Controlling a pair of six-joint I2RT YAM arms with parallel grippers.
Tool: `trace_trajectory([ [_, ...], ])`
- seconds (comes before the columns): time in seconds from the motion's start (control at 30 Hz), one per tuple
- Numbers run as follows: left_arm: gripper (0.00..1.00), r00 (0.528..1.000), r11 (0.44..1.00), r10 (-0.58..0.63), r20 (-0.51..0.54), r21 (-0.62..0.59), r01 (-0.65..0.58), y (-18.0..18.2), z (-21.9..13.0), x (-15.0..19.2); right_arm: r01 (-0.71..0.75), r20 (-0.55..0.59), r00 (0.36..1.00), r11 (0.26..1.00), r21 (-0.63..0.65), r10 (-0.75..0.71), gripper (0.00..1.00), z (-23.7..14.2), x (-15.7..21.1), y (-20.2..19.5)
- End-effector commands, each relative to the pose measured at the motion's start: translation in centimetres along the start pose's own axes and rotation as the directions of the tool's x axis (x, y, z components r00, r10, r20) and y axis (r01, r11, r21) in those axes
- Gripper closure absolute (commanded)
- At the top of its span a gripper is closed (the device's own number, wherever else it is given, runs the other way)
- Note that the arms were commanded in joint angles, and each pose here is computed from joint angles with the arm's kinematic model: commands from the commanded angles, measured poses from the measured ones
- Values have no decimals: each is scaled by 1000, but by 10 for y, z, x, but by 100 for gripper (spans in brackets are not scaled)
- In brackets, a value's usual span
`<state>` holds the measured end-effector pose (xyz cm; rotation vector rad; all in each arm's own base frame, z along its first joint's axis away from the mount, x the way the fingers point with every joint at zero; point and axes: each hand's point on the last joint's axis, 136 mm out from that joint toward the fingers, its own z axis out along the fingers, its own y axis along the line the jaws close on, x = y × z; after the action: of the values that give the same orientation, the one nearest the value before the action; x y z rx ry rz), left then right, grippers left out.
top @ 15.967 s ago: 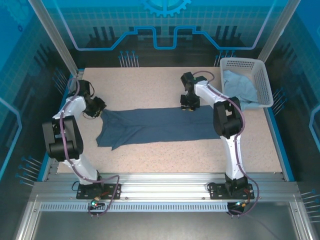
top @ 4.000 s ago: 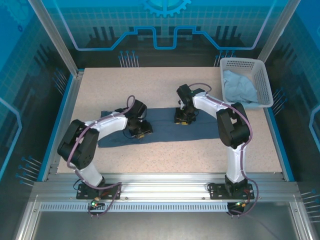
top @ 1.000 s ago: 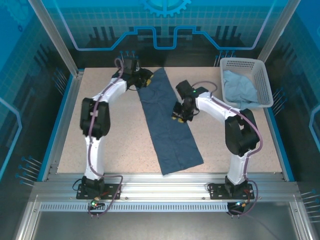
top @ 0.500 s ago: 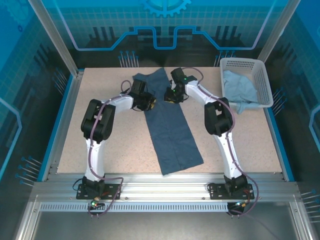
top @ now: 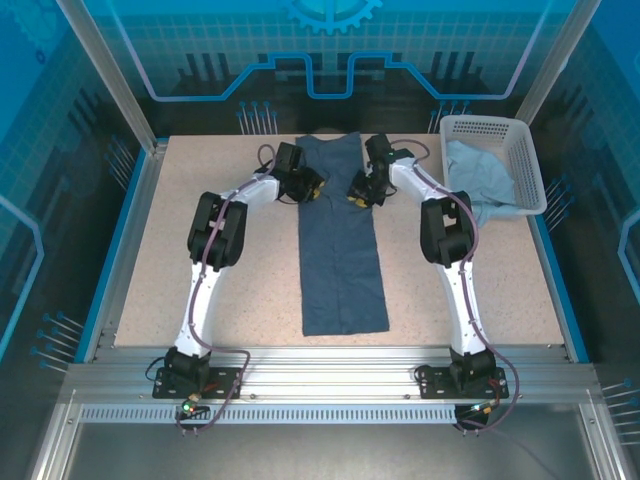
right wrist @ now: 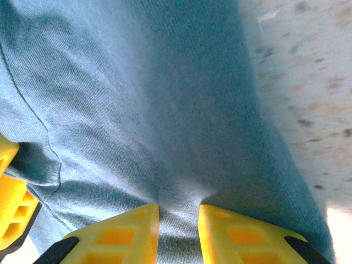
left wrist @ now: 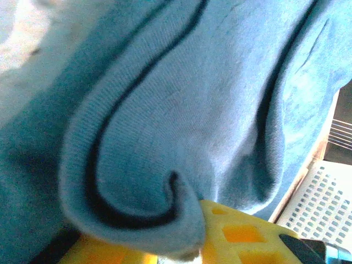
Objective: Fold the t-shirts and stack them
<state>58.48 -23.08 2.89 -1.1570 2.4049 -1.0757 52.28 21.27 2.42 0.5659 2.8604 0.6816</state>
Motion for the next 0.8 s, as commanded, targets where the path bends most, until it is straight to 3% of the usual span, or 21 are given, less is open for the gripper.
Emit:
trace_trajectory([
  [0.0,74,1000,996,-13,-9,-83,12,27,12,-8,-110,-44,992,988,109,116,73,7,9,-37],
  [0.23,69,999,999,28,-14,-30,-29,1,-2,-8,-140,-22,990,987,75,142,72,0,-7,-32],
  [0.33,57,991,991,134,16,27,-135,-37,-34,-5,-39,26,999,999,4,39,69,-17,-12,-5],
  [0.47,49,970,971,238,47,-35,-237,-53,-85,13,55,73,996,998,-19,-54,60,-52,-12,20],
  [0.6,46,970,969,236,59,-86,-230,-26,-131,43,91,157,984,996,-24,-86,50,-101,-8,29],
  [0.77,48,965,940,230,-122,-230,-253,62,-169,117,54,111,992,999,3,-54,48,-119,43,-1],
])
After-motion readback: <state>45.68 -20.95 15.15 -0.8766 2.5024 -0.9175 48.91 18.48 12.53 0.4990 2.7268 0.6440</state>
